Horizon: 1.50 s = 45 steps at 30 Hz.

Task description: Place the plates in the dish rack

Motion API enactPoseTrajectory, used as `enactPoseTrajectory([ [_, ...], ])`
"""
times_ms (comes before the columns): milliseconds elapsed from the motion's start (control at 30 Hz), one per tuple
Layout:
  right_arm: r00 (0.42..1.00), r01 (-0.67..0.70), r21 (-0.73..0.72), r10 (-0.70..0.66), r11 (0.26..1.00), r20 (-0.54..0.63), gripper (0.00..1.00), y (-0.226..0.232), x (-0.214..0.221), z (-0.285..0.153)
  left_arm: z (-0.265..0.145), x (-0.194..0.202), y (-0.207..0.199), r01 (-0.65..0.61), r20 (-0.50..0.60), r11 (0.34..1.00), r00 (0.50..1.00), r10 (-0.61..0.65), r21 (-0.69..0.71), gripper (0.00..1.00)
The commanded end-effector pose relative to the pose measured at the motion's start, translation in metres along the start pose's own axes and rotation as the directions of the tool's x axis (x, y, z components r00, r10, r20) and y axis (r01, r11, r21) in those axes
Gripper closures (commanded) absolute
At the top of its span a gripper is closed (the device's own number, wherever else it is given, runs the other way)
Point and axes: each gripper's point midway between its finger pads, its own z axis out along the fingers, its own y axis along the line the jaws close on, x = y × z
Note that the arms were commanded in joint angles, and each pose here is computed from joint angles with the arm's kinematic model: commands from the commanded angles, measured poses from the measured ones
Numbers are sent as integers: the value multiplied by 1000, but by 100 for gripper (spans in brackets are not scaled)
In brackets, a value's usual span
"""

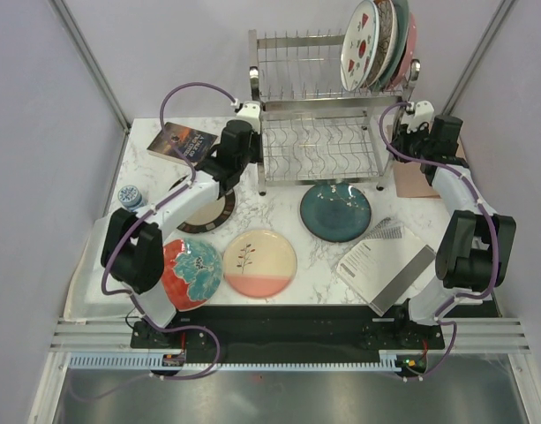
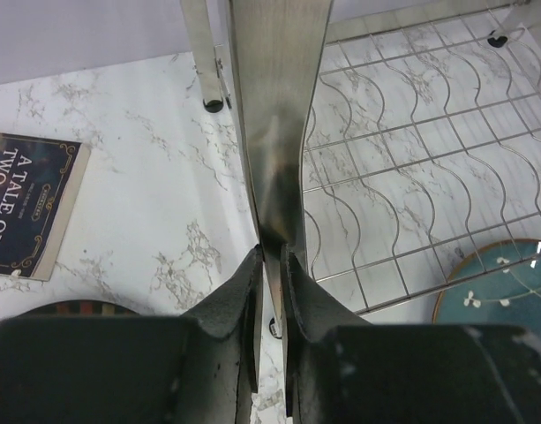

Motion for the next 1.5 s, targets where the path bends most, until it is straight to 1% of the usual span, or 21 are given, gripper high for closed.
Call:
enactPoseTrajectory([
  [0, 971, 115, 152, -143, 982, 192, 100, -40, -77, -16, 27, -23, 28, -30, 70, 993, 997, 38, -114, 98],
  [333, 971, 67, 228, -116, 971, 207, 100, -76, -87, 9, 57, -26, 12, -8, 74, 997, 997, 14, -77, 98],
  [567, 977, 60, 236, -106, 970, 187, 100, -76, -75, 8, 64, -25, 17, 4, 78, 993, 997, 6, -117, 96],
  [600, 976, 58, 234, -105, 970, 190, 99, -74, -76, 4, 64, -25, 19, 2, 77, 992, 997, 8, -128, 88],
  [633, 978, 57, 211, -98, 976, 186, 90, -69, -73, 4, 60, -30, 20, 1, 85, 991, 996, 11, -134, 76],
  [667, 981, 53, 194, -87, 980, 173, 79, -64, -70, 1, 55, -31, 24, -5, 84, 990, 996, 18, -143, 51],
  [700, 979, 55, 189, -91, 980, 183, 58, -59, -78, -9, 48, -33, 25, -8, 91, 990, 996, 20, -138, 39],
  [733, 982, 42, 181, -74, 983, 175, 51, -55, -75, -14, 26, -55, 26, 5, 137, 992, 990, 13, -124, 31],
  [767, 987, 31, 176, -58, 984, 150, 46, -51, -68, -19, 17, -39, 27, -16, 107, 994, 994, 28, -112, 21],
  [800, 986, 37, 172, -64, 984, 156, 41, -43, -74, -35, 6, -38, 24, -14, 103, 997, 994, 22, -82, 17],
  [867, 994, 14, 158, -31, 987, 102, 38, -31, -47, -46, -33, -27, 23, -8, 74, 999, 997, 11, -47, 1],
  [900, 992, 18, 162, -38, 987, 117, 37, -23, -50, -62, -47, -21, 25, -13, 55, 998, 998, 16, -65, 0],
  [933, 997, 0, 153, -11, 988, 70, 36, -16, -23, -64, -60, 0, 21, -35, -16, 997, 999, 34, -69, 0],
  [1067, 991, -69, 67, 76, 995, -113, 33, 20, 46, -83, -87, 54, 10, 51, -162, 998, 985, -57, -36, 0],
  [1133, 963, -105, -47, 90, 993, -255, 31, 44, 81, -89, -85, 78, -6, 90, -239, 995, 968, -79, 36, 0],
  [1167, 950, -123, -101, 87, 987, -301, 30, 52, 89, -89, -88, 89, -27, 118, -292, 983, 954, -72, 143, 0],
  [1233, 914, -195, -290, 66, 937, -401, 26, 81, 107, -89, -84, 108, -41, 216, -368, 963, 919, -144, 163, 1],
  [1300, 888, -259, -393, 58, 882, -456, 26, 94, 122, -82, -84, 109, -68, 329, -398, 905, 894, -206, 271, 6],
  [1333, 887, -295, -434, 74, 851, -457, 28, 100, 117, -80, -81, 119, -73, 415, -434, 871, 857, -277, 264, 11],
  [1400, 872, -341, -451, 98, 825, -480, 30, 100, 123, -68, -77, 111, -94, 497, -442, 798, 834, -330, 342, 16],
  [1467, 873, -354, -475, 101, 806, -478, 30, 101, 124, -61, -70, 122, -103, 562, -490, 763, 788, -374, 321, 20],
])
